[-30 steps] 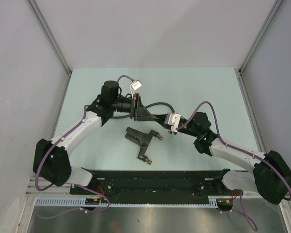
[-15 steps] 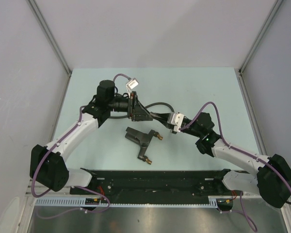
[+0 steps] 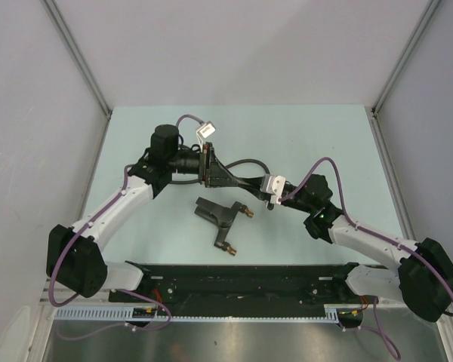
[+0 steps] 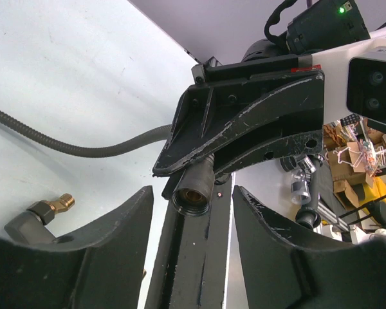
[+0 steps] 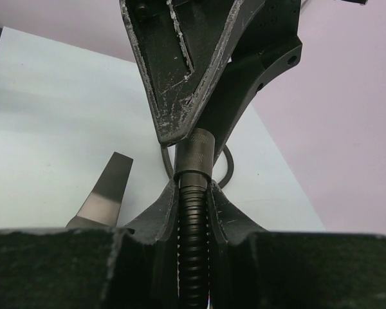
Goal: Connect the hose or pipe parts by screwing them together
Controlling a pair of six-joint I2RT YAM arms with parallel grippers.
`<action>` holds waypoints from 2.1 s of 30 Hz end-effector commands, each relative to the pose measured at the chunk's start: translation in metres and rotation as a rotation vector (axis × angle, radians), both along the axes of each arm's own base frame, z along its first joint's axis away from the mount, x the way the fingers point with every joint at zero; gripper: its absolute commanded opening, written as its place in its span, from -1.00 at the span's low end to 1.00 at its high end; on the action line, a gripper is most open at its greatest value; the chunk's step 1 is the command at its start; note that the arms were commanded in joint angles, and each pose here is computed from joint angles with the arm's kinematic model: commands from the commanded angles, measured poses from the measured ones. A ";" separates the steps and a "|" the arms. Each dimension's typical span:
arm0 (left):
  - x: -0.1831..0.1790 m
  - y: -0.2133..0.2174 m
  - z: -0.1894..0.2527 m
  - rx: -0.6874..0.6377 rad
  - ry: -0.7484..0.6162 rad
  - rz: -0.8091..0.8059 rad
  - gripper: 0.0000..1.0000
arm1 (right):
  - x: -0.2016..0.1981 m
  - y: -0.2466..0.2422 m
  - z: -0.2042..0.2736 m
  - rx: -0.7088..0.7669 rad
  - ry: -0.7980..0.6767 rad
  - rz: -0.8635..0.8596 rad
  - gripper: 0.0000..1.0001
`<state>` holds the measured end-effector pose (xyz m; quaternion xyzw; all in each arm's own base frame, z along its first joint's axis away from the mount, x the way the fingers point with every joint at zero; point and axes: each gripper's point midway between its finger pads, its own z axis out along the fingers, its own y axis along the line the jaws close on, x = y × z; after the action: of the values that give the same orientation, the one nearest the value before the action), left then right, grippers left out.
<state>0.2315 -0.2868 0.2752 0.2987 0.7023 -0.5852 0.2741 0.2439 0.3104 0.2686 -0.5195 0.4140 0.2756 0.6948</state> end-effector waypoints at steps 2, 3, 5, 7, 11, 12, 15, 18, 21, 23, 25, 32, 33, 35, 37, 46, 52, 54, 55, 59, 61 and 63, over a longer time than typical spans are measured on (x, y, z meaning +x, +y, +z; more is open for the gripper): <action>-0.010 -0.004 0.015 -0.041 -0.044 -0.047 0.05 | -0.001 0.001 0.011 0.036 -0.027 0.013 -1.00; -0.011 -0.005 0.013 -0.039 -0.037 -0.051 0.02 | 0.000 0.001 0.010 0.035 -0.026 0.013 -1.00; -0.012 -0.006 0.011 -0.037 -0.034 -0.056 -0.02 | -0.001 0.001 0.010 0.034 -0.023 0.015 -1.00; -0.011 -0.006 0.010 -0.038 -0.031 -0.056 -0.13 | -0.001 0.002 0.009 0.036 -0.018 0.016 -1.00; -0.012 -0.006 0.014 -0.046 -0.041 -0.058 -0.89 | 0.000 0.001 0.007 0.030 -0.004 0.007 -1.00; -0.011 -0.006 0.014 -0.045 -0.040 -0.053 -0.99 | 0.002 -0.001 0.007 0.029 -0.001 -0.005 -1.00; -0.008 -0.004 0.010 -0.036 -0.038 -0.025 -0.99 | 0.006 -0.006 -0.001 0.019 0.018 -0.039 -1.00; -0.003 0.001 0.008 -0.029 -0.038 0.011 -1.00 | 0.005 -0.014 -0.003 0.037 0.024 -0.053 -1.00; -0.001 0.002 0.008 -0.027 -0.039 0.031 -0.99 | 0.005 -0.020 -0.002 0.045 0.026 -0.059 -1.00; 0.000 0.001 0.006 -0.024 -0.016 0.035 -1.00 | 0.006 -0.020 -0.001 0.049 0.027 -0.064 -0.96; 0.001 -0.001 0.011 -0.046 -0.020 0.033 -0.99 | 0.005 -0.019 0.003 0.067 0.030 -0.063 -0.64; -0.005 -0.007 0.004 -0.068 0.007 0.014 -1.00 | -0.003 -0.014 0.014 0.109 0.015 -0.022 0.00; -0.006 -0.007 0.003 -0.069 0.007 0.012 -1.00 | -0.004 -0.014 0.016 0.115 0.012 -0.020 0.03; -0.007 -0.008 0.004 -0.071 0.010 0.008 -0.99 | -0.004 -0.013 0.015 0.113 0.011 -0.019 0.03; -0.009 -0.009 0.005 -0.075 0.011 0.006 -0.99 | -0.005 -0.013 0.017 0.117 0.006 -0.009 0.03; -0.009 -0.012 0.006 -0.084 0.018 -0.001 -1.00 | -0.010 -0.006 0.017 0.132 0.013 0.030 -0.17; -0.010 -0.012 0.007 -0.090 0.018 -0.006 -0.99 | -0.010 -0.004 0.016 0.136 0.015 0.037 -0.24; -0.011 -0.012 0.007 -0.090 0.017 -0.010 -0.99 | -0.011 -0.003 0.017 0.140 0.013 0.041 -0.24; -0.011 -0.013 0.007 -0.091 0.019 -0.014 -0.99 | -0.012 -0.003 0.018 0.144 0.015 0.045 -0.24; -0.012 -0.012 0.007 -0.094 0.020 -0.017 -0.99 | -0.014 -0.002 0.021 0.156 0.011 0.056 -0.35; -0.013 -0.012 0.008 -0.096 0.018 -0.020 -0.99 | -0.014 -0.003 0.022 0.157 0.010 0.053 -0.55; -0.013 -0.012 0.009 -0.098 0.014 -0.020 -1.00 | -0.014 -0.003 0.022 0.153 0.011 0.054 -0.80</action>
<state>0.2269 -0.2984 0.2693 0.2668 0.6951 -0.6128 0.2648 0.2352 0.3070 0.2757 -0.4784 0.4068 0.3249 0.7072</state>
